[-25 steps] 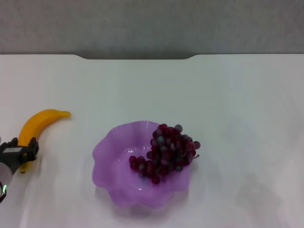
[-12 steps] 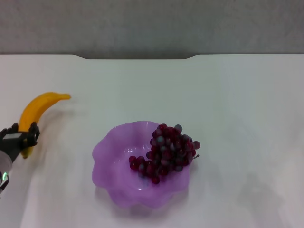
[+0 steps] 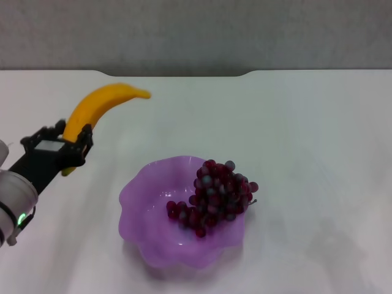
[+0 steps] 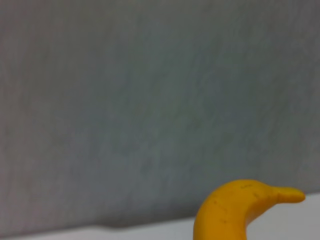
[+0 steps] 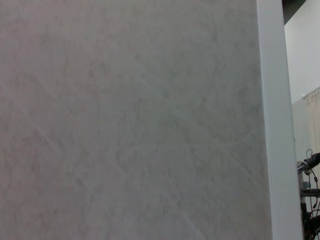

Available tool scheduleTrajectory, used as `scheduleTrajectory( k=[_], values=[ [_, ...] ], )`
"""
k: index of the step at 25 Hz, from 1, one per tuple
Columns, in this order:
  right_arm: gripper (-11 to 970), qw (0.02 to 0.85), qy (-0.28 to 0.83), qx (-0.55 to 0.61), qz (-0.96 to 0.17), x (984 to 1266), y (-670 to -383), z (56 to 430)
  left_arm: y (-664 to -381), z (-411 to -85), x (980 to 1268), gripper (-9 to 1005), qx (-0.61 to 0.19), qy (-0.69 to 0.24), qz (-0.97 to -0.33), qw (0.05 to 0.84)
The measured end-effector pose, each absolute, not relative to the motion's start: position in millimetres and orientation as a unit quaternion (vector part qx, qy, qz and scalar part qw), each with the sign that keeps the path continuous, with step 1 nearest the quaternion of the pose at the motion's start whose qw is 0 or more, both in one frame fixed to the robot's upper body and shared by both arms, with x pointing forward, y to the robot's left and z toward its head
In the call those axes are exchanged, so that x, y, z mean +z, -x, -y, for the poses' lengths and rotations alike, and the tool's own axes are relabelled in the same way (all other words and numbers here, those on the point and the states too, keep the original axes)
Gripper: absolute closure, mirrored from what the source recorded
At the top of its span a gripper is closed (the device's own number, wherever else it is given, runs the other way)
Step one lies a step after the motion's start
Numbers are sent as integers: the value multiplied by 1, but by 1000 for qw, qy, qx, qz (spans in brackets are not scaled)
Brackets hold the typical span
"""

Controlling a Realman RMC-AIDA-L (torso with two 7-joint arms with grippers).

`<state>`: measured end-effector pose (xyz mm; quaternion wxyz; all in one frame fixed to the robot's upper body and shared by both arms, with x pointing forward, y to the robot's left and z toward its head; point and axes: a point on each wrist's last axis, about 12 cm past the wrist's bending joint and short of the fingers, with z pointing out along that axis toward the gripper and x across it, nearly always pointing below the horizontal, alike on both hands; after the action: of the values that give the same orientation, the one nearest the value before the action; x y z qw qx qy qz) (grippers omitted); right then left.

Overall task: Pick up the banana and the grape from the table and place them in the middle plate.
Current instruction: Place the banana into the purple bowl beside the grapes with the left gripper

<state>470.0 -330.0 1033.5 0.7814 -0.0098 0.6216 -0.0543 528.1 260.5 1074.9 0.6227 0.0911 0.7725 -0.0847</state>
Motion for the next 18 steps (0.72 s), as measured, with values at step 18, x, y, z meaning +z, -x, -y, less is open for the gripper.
scheduleTrajectory(
  k=[18],
  values=[
    [960,782,13,-54,-621,1035,-473,330,-487,-172,1057,499,-89,-295,-747,589]
  ],
)
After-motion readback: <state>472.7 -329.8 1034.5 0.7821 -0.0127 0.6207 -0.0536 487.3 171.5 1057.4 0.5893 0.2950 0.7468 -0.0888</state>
